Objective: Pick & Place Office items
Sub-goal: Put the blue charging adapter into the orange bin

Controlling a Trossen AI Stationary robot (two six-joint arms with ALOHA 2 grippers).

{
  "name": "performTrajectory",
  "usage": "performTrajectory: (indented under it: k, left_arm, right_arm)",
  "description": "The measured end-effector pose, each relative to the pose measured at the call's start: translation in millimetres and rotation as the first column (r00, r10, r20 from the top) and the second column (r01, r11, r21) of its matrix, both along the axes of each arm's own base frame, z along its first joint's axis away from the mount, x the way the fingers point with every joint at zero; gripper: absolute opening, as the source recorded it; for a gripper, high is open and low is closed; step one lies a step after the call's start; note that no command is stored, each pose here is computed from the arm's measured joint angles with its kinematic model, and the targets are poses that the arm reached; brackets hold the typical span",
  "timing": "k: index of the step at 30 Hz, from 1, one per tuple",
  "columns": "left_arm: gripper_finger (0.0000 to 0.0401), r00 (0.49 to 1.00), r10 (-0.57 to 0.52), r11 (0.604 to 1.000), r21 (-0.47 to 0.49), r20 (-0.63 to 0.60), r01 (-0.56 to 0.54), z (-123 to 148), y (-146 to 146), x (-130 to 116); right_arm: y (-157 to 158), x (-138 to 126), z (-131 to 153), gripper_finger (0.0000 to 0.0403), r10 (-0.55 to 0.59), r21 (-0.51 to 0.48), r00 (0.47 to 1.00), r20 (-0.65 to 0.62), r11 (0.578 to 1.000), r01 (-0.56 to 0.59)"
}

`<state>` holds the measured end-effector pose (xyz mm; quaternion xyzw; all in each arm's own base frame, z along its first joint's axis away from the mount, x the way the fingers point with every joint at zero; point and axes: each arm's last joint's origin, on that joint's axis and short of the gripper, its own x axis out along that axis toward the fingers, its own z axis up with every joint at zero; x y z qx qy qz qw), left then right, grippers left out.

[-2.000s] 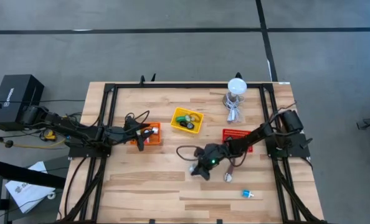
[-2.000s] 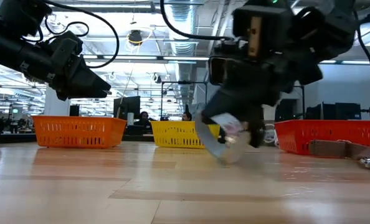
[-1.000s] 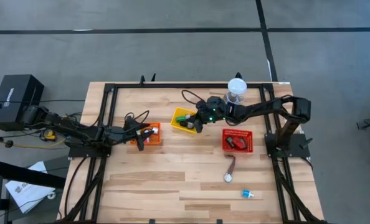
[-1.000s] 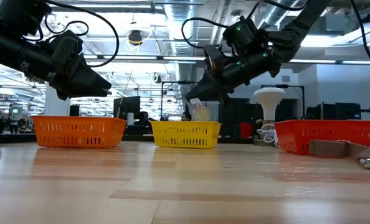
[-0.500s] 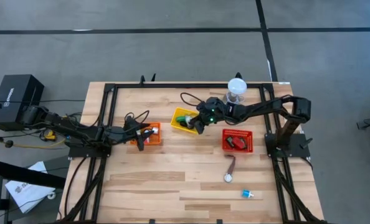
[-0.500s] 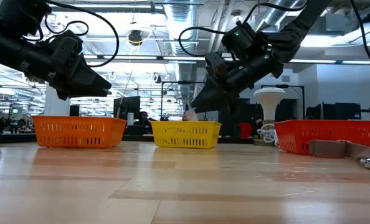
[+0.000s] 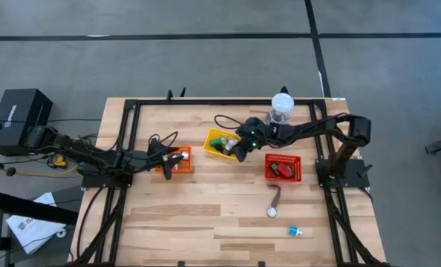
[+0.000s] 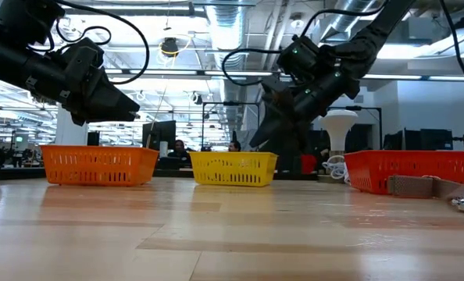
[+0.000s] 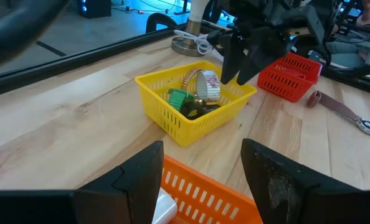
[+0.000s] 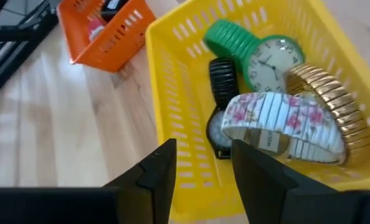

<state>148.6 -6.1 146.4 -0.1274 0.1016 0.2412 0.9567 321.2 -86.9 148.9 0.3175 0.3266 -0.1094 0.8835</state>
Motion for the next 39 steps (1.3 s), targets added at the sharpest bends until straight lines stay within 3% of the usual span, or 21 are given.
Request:
performTrajectory:
  k: [7, 11, 23, 27, 39]
  left_arm:
    - [0.0209, 1.000, 0.000, 1.000, 0.000, 0.000, 0.000, 0, 0, 0]
    - [0.0209, 1.000, 0.000, 1.000, 0.000, 0.000, 0.000, 0, 0, 0]
    - [0.0209, 1.000, 0.006, 1.000, -0.024, 0.020, -0.005, 1, 0, 0]
    - [0.0209, 1.000, 0.006, 1.000, -0.024, 0.023, -0.006, 1, 0, 0]
    - [0.0209, 0.999, 0.006, 1.000, -0.029, 0.050, -0.005, 3, 0, 1]
  right_arm:
    - [7, -1, 25, 0.0144, 0.066, 0.069, 0.998, 0.019, 0.995, -0.067]
    - [23, -9, 41, 0.0141, 0.105, 0.085, 0.994, -0.032, 0.991, -0.102]
    - [131, -41, 86, 0.0141, 0.368, 0.113, 0.910, -0.190, 0.929, -0.352]
    - [170, -63, 90, 0.0140, 0.434, 0.090, 0.861, -0.264, 0.900, -0.426]
    - [252, -111, 72, 0.0140, 0.414, 0.148, 0.791, -0.450, 0.908, -0.391]
